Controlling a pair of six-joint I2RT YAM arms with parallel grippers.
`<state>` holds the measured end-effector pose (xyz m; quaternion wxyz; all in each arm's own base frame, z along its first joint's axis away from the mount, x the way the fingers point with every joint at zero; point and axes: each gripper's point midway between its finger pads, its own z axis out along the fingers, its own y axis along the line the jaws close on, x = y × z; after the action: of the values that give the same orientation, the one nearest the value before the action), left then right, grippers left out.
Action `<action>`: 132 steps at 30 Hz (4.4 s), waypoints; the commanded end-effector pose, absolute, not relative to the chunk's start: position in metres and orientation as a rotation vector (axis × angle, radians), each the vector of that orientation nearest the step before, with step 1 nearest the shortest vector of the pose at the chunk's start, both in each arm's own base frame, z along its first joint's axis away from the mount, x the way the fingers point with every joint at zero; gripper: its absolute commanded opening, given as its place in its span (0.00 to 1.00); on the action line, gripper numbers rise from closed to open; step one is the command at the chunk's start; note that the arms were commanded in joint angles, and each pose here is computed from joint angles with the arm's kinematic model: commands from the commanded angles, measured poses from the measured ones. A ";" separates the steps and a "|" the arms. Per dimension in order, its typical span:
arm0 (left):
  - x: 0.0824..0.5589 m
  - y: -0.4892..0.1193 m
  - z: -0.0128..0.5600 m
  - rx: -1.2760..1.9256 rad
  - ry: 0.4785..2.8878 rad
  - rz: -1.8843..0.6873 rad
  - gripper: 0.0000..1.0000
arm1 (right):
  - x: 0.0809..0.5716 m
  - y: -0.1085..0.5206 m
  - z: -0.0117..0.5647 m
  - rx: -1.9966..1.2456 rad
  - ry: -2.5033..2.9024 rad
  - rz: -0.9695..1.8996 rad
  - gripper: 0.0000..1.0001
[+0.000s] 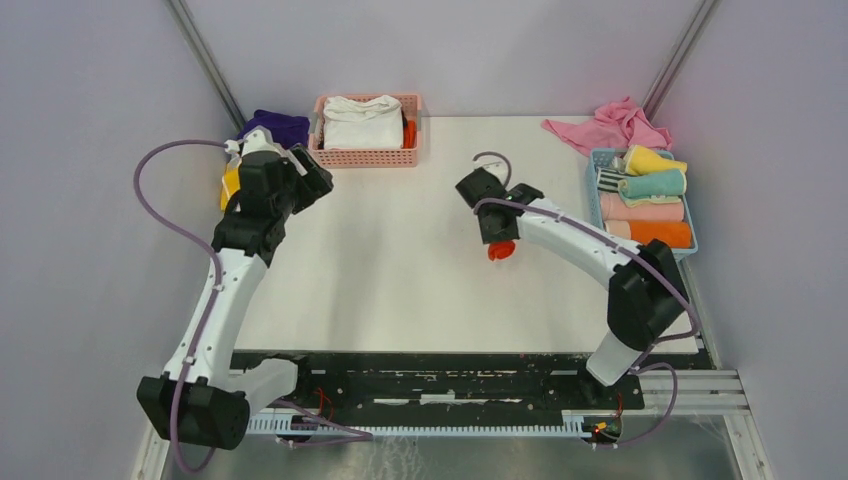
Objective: Roll the towels
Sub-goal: Pick up the towel at the center of the board, then place the towel in the bin, then reset both arms
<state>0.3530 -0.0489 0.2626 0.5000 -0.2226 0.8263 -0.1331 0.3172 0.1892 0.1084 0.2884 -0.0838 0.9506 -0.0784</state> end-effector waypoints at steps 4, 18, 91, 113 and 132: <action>0.333 -0.028 0.245 -0.420 2.046 -0.082 0.90 | 0.331 0.070 0.210 0.333 2.353 -0.445 0.00; 0.326 -0.040 0.226 -0.351 2.080 0.004 0.98 | 0.308 -0.130 0.244 1.124 2.048 -0.805 0.00; 0.321 -0.047 0.243 -0.306 2.003 -0.082 0.98 | 0.323 -0.143 0.199 1.360 1.999 -0.280 1.00; 0.241 0.003 0.325 -0.466 1.607 -0.100 0.99 | 0.236 -0.029 0.327 0.370 1.743 -0.070 1.00; 0.266 0.000 0.296 -0.389 1.619 -0.026 0.99 | 0.226 -0.036 0.295 0.309 1.618 -0.145 1.00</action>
<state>0.2633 -0.0030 0.2783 0.6443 -0.1788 0.7434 -0.0170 0.2196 -0.0349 0.2772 0.6519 0.1390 0.7430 -0.0611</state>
